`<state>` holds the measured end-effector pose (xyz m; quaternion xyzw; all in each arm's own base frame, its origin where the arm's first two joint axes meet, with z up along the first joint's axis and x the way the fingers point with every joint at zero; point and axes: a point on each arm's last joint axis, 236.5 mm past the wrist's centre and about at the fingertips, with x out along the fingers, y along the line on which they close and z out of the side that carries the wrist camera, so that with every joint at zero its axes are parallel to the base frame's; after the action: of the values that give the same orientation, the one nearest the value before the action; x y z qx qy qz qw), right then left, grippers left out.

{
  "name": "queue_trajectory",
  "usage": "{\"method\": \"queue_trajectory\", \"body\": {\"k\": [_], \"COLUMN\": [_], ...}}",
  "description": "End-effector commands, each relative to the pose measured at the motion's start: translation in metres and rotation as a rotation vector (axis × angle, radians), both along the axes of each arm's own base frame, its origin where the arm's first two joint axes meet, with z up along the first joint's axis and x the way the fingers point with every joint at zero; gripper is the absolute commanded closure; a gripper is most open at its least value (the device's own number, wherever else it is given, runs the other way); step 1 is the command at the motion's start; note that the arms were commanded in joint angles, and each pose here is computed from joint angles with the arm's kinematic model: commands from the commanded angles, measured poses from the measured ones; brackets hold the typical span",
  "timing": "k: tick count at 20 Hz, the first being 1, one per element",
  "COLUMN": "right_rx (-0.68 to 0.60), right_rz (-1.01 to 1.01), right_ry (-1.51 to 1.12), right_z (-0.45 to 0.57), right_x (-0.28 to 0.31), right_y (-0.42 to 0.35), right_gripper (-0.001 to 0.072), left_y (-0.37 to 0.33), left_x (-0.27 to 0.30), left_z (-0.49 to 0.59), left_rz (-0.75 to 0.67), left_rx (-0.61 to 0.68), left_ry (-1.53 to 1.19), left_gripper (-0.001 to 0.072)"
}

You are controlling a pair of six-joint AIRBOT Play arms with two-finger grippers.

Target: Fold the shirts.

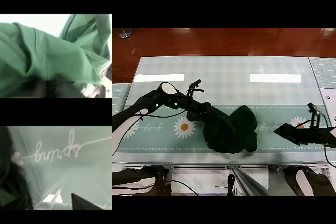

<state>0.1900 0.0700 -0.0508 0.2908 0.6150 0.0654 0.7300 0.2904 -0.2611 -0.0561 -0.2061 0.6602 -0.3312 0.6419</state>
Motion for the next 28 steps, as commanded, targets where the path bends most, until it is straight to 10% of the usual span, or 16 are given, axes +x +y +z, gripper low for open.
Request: {"method": "queue_trajectory", "body": {"k": [1,13,14,17,28], "right_rx": [0.053,0.206,0.217,0.245,-0.105], "right_rz": [0.092,0.197,0.185,0.318,0.246], "right_ry": [0.051,0.087,0.083,0.054,-0.881], "right_z": [-0.008,-0.04,-0.041,-0.028,0.392], "right_x": [-0.021,-0.011,-0.006,-0.007,0.148], "right_y": [0.036,0.138,0.143,0.164,0.056], "right_gripper": [0.0095,0.011,0.0166,0.068,0.0681], "left_y": [-0.003,0.034,0.035,0.038,0.194], "left_x": [0.001,0.035,0.035,0.037,0.109], "left_z": [0.009,0.072,0.073,0.08,0.45], "left_rz": [-0.094,-0.036,-0.033,-0.024,0.626], "left_rx": [-0.03,-0.083,-0.084,-0.086,-0.193], "left_ry": [-0.031,-0.139,-0.142,-0.162,-1.198], "left_gripper": [0.0686,0.0685,0.0686,0.0685,0.0686]}}
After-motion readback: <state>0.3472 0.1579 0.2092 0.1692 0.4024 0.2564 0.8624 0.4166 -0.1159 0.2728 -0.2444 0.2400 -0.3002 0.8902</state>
